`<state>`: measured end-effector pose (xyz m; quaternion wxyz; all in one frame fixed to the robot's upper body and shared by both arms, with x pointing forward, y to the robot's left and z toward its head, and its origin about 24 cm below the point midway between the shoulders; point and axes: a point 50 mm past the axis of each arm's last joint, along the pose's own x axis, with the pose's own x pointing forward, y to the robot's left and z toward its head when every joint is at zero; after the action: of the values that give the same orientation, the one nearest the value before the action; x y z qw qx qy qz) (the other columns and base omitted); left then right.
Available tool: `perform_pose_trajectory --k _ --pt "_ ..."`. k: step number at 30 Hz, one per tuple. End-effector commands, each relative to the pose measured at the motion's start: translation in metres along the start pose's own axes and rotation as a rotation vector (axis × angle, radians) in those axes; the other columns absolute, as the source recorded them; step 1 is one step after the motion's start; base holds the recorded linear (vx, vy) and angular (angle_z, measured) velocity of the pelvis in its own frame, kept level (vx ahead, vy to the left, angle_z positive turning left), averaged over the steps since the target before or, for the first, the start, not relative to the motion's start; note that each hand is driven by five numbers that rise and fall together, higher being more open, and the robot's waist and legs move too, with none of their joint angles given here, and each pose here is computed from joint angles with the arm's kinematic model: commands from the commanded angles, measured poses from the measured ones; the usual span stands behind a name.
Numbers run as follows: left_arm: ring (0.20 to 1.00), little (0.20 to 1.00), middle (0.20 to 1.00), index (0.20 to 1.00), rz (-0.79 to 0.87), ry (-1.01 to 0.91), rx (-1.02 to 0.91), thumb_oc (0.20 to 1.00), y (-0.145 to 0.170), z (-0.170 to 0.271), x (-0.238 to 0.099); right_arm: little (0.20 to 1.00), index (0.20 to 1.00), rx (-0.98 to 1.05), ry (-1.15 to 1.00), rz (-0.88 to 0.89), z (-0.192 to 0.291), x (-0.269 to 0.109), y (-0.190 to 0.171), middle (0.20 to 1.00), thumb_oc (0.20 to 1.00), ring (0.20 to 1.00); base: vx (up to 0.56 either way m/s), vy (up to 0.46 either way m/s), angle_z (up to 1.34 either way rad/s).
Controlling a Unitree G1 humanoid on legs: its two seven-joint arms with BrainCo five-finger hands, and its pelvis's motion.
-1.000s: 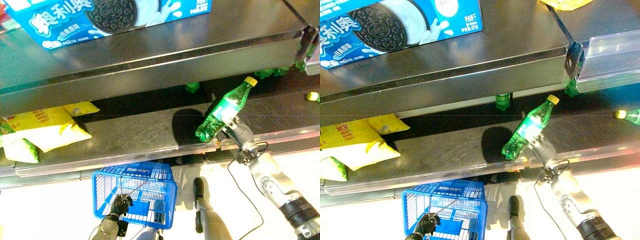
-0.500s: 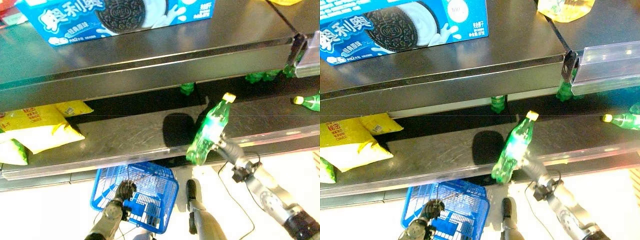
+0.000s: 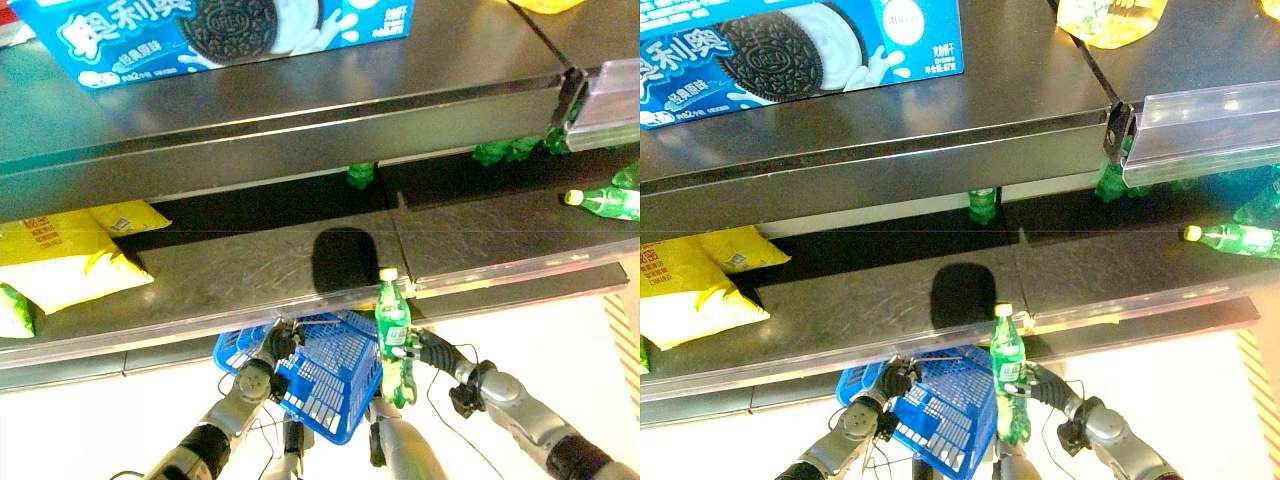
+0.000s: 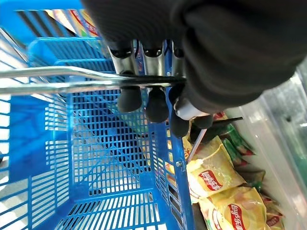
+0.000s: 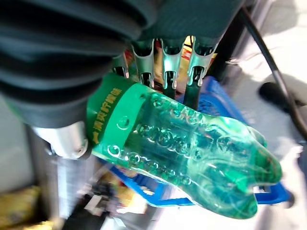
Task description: Pick up the snacks into the basket
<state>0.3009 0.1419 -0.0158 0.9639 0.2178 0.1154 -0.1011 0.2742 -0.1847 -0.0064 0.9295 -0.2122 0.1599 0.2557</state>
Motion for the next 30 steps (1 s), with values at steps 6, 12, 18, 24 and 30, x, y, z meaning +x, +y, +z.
perform_pose_trajectory --k 6,12,18,24,30 --pt "0.2 0.2 0.2 0.2 0.005 -0.383 0.001 0.2 0.005 0.101 0.019 0.2 0.2 -0.169 -0.062 0.095 0.021 0.036 0.042 0.2 0.2 0.2 0.0 0.0 -0.01" --pt "0.2 0.2 0.2 0.2 -0.044 -0.429 0.004 0.2 -0.006 0.113 0.017 0.2 0.2 -0.185 0.027 0.105 0.012 0.05 0.055 0.2 0.2 0.2 0.0 0.0 0.01" --pt "0.2 0.2 0.2 0.2 -0.078 -0.498 0.012 0.2 -0.012 0.132 0.014 0.2 0.2 -0.295 0.112 0.153 0.006 0.063 0.074 0.2 0.2 0.2 0.0 0.0 0.0" --pt "0.2 0.2 0.2 0.2 -0.098 -0.536 0.007 0.2 -0.018 0.142 0.011 0.2 0.2 -0.342 0.183 0.136 -0.003 0.065 0.077 0.2 0.2 0.2 0.0 0.0 0.0" --pt "0.2 0.2 0.2 0.2 -0.109 -0.582 -0.002 0.2 -0.019 0.154 0.007 0.2 0.2 -0.367 0.215 0.122 -0.004 0.068 0.078 0.2 0.2 0.2 0.0 0.0 0.0"
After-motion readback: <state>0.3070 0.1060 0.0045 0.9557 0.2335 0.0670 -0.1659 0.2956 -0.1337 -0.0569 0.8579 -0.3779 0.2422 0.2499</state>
